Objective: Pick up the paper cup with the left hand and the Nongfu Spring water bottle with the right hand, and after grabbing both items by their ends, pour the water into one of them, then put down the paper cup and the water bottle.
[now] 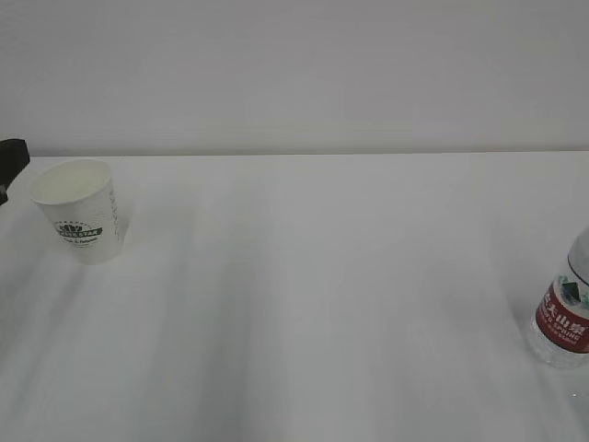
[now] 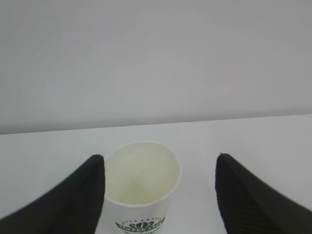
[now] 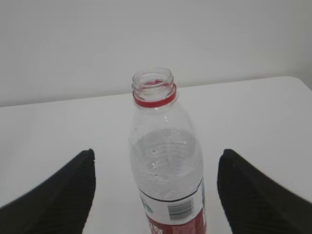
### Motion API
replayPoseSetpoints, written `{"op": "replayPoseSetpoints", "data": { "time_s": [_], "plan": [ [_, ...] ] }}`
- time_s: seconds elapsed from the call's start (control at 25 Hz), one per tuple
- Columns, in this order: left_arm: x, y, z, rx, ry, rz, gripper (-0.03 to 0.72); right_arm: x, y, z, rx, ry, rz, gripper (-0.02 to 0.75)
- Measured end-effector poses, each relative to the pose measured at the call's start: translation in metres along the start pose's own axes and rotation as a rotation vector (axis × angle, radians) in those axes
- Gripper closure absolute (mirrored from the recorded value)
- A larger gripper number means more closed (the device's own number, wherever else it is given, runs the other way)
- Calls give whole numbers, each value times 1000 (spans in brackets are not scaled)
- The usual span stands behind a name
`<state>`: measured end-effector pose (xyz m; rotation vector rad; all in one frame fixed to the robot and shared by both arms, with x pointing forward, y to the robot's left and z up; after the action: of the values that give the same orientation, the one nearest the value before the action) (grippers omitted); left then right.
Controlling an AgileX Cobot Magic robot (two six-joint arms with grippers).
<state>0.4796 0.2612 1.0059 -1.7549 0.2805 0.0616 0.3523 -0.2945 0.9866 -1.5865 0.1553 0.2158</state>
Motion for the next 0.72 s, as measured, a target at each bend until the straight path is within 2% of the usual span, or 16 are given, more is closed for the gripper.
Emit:
{"op": "replayPoseSetpoints", "data": {
  "time_s": [0.4,0.72],
  "plan": [
    [0,-5,-1,0,8,-43,172,18,11,0,2,0,95,150],
    [1,-4,-1,0,8,-43,172,27,23,0,3,5,99,151]
  ]
}}
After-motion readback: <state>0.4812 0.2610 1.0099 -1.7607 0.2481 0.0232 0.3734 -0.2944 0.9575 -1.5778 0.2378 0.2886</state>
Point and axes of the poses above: a point on each arm's last joint axis where the gripper is mounted, x pointing out along that axis toward the gripper, z along the wrist's bending axis when the last joint is at zero, y = z × x, the point moved 2 cm from there along x, pointing out along that axis toward the gripper, and after that the axes turned 7 degrees about -x, right-handed, at the moved point
